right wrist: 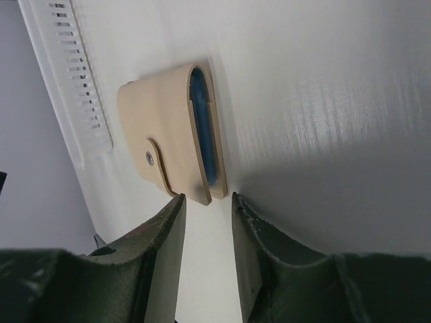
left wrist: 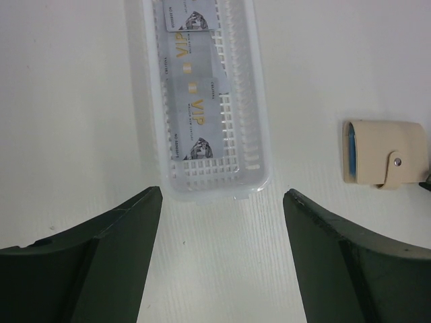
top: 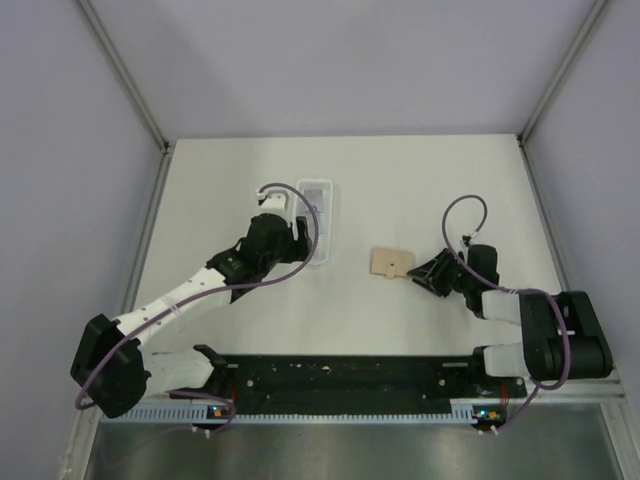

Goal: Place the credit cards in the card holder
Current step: Open the card holder at the center of the board.

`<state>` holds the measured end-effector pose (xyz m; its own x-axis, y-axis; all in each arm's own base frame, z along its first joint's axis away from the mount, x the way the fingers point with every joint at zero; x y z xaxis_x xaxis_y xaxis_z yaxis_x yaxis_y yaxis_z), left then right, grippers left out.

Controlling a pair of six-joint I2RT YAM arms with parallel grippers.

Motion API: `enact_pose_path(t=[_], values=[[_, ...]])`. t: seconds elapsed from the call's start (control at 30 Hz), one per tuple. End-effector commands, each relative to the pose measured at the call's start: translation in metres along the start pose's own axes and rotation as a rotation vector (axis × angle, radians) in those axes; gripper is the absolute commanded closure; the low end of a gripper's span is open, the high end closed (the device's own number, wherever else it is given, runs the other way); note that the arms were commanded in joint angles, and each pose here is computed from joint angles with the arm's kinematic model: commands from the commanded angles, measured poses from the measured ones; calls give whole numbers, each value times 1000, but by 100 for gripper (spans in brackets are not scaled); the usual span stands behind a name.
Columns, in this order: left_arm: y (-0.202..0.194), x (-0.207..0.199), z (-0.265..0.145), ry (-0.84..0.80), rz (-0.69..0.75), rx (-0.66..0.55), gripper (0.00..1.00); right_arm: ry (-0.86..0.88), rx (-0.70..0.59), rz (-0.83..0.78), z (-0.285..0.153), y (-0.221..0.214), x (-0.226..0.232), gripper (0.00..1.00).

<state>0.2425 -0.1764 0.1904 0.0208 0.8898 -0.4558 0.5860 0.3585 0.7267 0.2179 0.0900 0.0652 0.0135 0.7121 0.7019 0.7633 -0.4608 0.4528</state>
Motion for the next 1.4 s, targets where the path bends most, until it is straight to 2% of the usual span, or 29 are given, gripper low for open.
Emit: enact_pose_path(t=[0.0, 0.37, 0.57, 0.8, 0.97, 1.17, 1.37], values=[[16, -20, 1, -69, -20, -46, 21, 60, -27, -16, 6, 5, 5, 67], [13, -20, 7, -57, -10, -30, 21, 106, -25, -15, 12, 7, 6, 81], [11, -20, 9, -52, -3, -19, 22, 147, -34, -32, 11, 9, 12, 100], [12, -22, 5, -79, 7, -17, 21, 204, -57, -81, 4, 16, 24, 100], [14, -41, 3, -248, 37, -9, 20, 242, -20, -149, -2, 20, 34, 100], [19, -71, 0, -482, 116, 10, 20, 297, 90, -226, -14, 17, 45, 100], [15, -81, 3, -551, 155, 65, 21, 382, 241, -230, -12, -2, 66, 100]])
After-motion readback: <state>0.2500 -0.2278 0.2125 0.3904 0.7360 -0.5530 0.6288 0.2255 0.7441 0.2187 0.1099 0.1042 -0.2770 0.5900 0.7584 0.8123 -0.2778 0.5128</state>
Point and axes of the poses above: each gripper's point midway between its finger pads, its own z axis out along the fingers, its own x axis along the line the jaws close on, y = z × x, the point moved 7 cm from there along -z, back along the fingers, and after that the axes turned 15 degrees about -z, right-handed, at the moved point
